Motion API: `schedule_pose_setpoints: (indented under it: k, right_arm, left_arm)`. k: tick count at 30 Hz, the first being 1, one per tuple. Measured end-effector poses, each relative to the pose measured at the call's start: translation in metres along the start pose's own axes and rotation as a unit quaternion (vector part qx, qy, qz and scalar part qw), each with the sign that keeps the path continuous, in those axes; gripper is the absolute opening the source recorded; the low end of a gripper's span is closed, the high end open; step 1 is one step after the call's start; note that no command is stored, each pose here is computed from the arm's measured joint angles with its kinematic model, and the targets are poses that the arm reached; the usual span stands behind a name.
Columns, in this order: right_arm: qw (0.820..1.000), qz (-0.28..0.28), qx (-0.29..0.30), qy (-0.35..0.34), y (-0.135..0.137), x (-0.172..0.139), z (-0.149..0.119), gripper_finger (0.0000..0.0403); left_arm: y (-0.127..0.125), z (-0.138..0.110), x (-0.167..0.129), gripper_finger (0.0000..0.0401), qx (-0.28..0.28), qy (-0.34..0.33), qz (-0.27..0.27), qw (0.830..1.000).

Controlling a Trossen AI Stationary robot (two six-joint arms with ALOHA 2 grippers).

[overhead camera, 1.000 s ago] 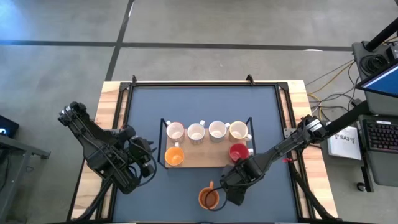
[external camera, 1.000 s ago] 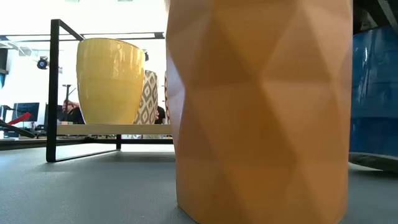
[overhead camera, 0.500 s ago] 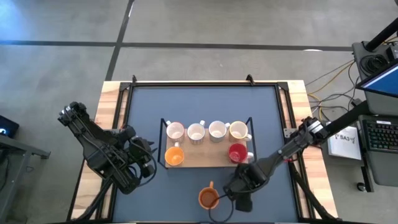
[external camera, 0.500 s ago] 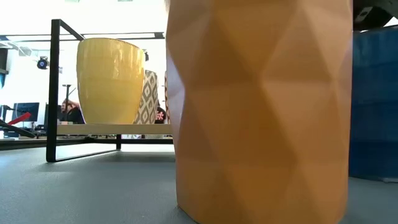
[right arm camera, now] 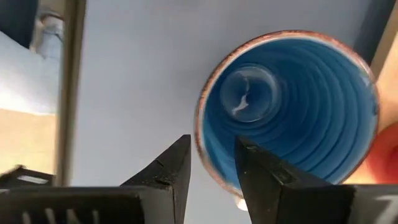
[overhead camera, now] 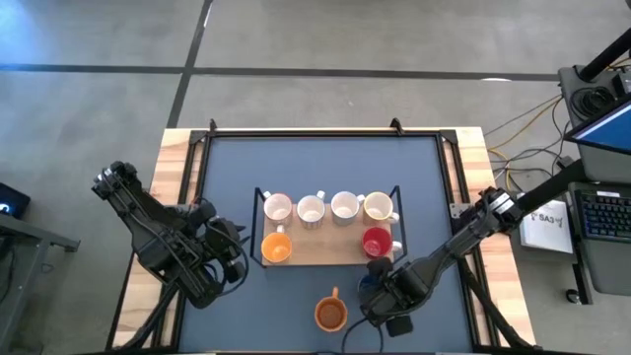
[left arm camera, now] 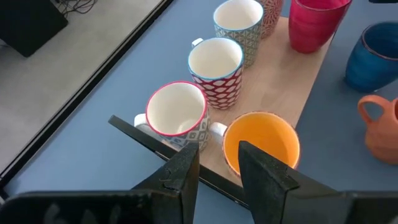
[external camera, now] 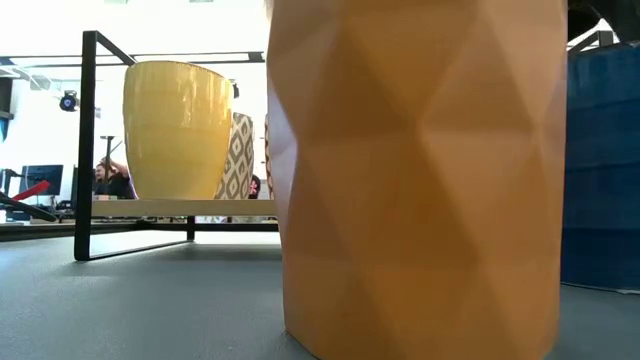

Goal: Place coffee mugs
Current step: Put the blue mug on the shelf

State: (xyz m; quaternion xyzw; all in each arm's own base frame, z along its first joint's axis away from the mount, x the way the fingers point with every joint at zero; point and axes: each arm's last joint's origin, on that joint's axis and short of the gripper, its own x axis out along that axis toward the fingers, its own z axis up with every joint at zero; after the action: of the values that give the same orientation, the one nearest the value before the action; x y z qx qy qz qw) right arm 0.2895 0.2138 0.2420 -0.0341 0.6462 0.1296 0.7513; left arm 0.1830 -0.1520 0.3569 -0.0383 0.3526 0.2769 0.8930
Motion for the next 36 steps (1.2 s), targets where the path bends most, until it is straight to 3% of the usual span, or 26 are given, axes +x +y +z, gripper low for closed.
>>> schedule_pose_setpoints:
  k: [7,12,17,22,29,36]
  right_arm:
    - [1.000,-0.008,-0.013,0.001,-0.002,0.011,-0.004,0.0077]
    - [1.000,-0.006,0.009,-0.002,-0.003,0.011,-0.003,0.0020]
    - [0.995,0.049,0.082,-0.032,-0.005,-0.005,0.014,0.0012]
    - [0.977,0.075,0.191,-0.061,-0.021,-0.024,0.032,0.0011]
    - [0.961,0.088,0.240,-0.105,-0.044,-0.054,0.050,0.0011]
    - [0.948,0.064,0.284,-0.125,-0.076,-0.063,0.058,0.0012]
  left_arm:
    - [0.000,0.000,0.000,0.0095,0.001,0.000,0.000,1.000]
    - [0.000,0.000,0.000,0.0095,0.001,0.000,0.000,1.000]
    - [0.000,0.000,0.000,0.0095,0.002,0.000,0.000,1.000]
    - [0.000,0.000,0.000,0.0095,0.002,0.000,0.000,1.000]
    - [0.000,0.000,0.000,0.0095,0.011,0.000,0.000,1.000]
    - [0.000,0.000,0.000,0.0095,0.026,0.000,0.000,1.000]
